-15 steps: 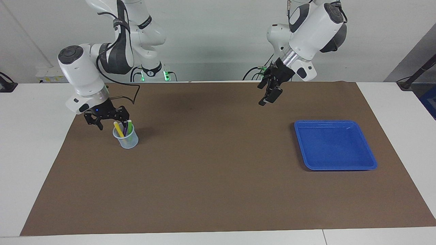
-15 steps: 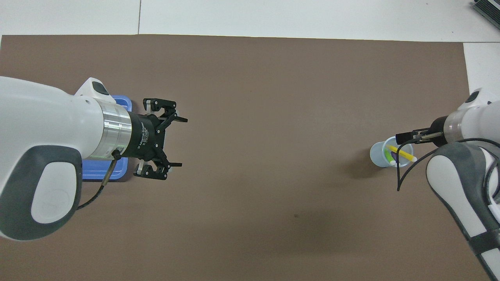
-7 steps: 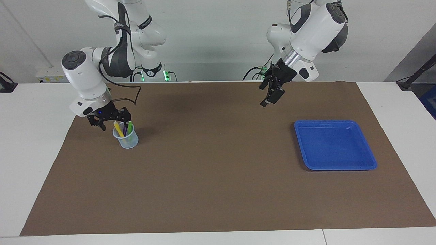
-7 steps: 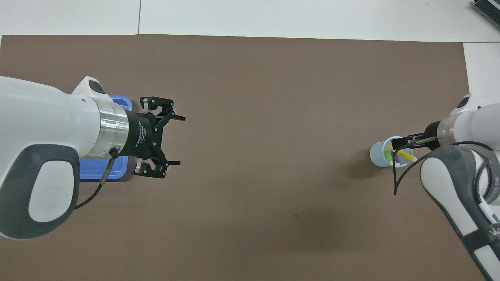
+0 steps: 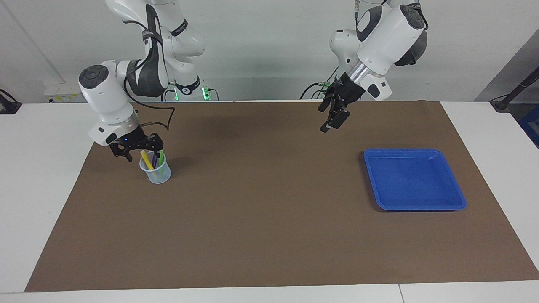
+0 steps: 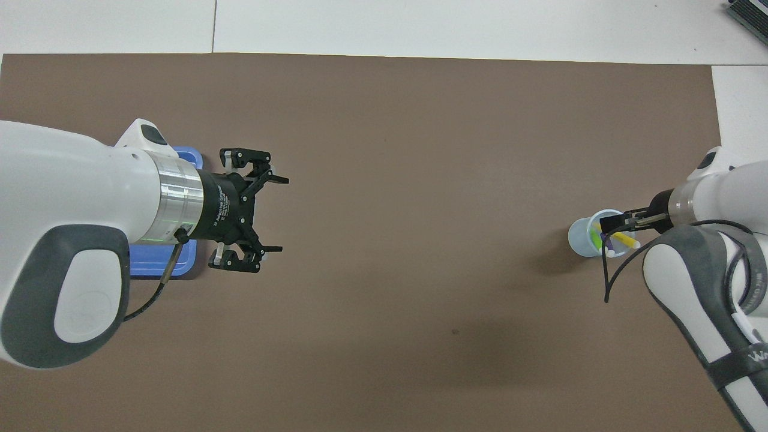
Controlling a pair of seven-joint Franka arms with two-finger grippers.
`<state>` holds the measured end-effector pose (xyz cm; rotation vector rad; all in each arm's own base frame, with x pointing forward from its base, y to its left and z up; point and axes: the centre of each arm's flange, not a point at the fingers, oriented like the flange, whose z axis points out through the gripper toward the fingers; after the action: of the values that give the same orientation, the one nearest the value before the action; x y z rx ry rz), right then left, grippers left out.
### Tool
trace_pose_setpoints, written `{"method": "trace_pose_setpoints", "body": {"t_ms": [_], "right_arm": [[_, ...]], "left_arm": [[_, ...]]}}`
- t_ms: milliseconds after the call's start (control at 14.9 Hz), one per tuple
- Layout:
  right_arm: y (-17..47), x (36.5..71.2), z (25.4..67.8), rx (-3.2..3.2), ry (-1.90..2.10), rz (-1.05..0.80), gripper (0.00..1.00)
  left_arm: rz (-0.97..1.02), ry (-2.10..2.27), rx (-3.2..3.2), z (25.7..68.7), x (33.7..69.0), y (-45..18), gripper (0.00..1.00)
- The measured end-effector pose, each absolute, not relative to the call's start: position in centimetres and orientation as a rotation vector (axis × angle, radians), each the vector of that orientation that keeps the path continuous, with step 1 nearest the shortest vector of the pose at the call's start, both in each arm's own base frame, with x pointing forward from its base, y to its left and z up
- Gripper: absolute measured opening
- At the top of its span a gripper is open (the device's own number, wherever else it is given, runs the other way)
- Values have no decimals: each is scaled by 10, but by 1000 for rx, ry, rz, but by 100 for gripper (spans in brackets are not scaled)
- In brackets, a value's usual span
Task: Right arm passes pens to left for tray arrangement
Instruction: 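Lower the right gripper into the cup and close on the yellow pen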
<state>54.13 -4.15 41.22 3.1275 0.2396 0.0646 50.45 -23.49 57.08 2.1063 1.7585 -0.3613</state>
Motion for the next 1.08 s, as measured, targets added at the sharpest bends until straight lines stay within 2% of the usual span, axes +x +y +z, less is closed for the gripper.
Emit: {"method": "trace_pose_setpoints", "body": {"t_ms": [337, 471, 942, 1010, 1077], "right_arm": [[-44, 539, 408, 3121, 272, 44, 100], [-46, 537, 406, 3108, 291, 23, 90], [-46, 535, 403, 3101, 303, 6, 90], [-46, 534, 402, 3101, 306, 2, 81], [-46, 534, 401, 3100, 314, 0, 80]], "left_arm": [[-355, 1765, 2095, 565, 505, -234, 100], [-354, 1768, 2093, 563, 506, -234, 100], [-355, 1767, 2073, 564, 507, -234, 100], [-354, 1768, 2072, 564, 507, -234, 100], [-354, 1768, 2071, 564, 507, -234, 100]]}}
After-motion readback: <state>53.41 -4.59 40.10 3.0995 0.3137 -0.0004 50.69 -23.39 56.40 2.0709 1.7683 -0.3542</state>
